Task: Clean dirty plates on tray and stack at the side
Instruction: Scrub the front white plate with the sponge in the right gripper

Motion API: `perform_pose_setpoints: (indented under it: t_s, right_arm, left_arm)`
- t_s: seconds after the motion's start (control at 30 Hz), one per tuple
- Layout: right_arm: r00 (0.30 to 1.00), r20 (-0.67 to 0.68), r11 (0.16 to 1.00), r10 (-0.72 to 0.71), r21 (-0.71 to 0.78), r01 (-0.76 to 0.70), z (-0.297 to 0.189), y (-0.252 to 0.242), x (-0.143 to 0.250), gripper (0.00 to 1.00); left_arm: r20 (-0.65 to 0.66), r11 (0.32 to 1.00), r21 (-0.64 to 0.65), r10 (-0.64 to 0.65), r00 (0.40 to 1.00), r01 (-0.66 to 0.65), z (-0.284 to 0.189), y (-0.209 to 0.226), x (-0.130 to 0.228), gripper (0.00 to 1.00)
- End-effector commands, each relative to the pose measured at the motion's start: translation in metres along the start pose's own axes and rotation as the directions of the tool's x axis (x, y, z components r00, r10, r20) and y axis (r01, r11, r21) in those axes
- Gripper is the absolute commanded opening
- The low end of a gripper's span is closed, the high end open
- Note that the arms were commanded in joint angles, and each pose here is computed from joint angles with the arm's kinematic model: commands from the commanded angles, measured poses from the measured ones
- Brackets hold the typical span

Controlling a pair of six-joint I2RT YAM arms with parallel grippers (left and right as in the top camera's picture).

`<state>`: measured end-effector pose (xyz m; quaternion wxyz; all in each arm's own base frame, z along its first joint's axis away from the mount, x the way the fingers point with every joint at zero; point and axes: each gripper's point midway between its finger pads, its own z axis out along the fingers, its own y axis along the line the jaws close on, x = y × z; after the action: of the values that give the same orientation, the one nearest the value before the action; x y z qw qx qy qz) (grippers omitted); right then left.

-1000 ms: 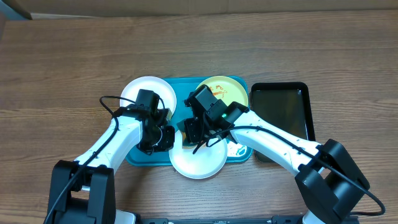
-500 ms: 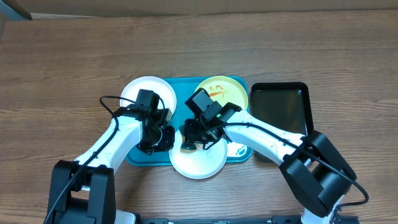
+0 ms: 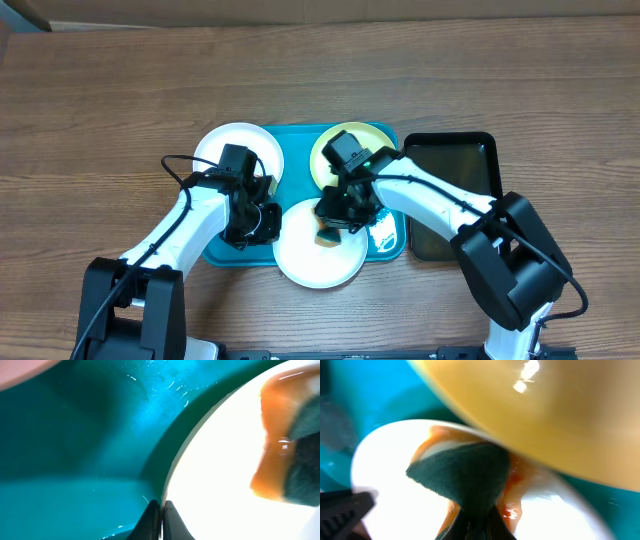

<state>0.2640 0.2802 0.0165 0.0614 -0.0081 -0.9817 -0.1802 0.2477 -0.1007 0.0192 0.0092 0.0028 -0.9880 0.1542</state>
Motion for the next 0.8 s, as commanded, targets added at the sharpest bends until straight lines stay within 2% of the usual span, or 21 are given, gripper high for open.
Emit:
perform_pose_setpoints:
  t_s: [0.0,0.2,0.4,0.77]
  right_arm:
    - [1.000,0.029,0.993,-0.009,0.114,0.005,-0.003,-0.035,-0.010,0.04]
    - [0.983,-0.103,0.978,-0.154,0.122,0.167,-0.017,-0.039,0.024,0.04]
    - [0.948,-0.002,0.946,-0.318,0.067,0.318,-0.056,-0.011,0.015,0.04]
    - [0.912,0.038,0.912,-0.408,0.050,0.406,-0.050,0.013,0.017,0.04]
  left_arm:
    - [-0.001,1.000,-0.028,-0.003,1.000,0.003,0.000,0.004,-0.001,0.04]
    - [-0.004,1.000,-0.028,-0.004,1.000,0.003,0.000,0.004,0.000,0.04]
    - [-0.004,1.000,-0.027,-0.003,1.000,0.003,0.000,0.004,0.000,0.04]
    - [-0.004,1.000,-0.027,-0.004,1.000,0.004,0.000,0.004,0.000,0.04]
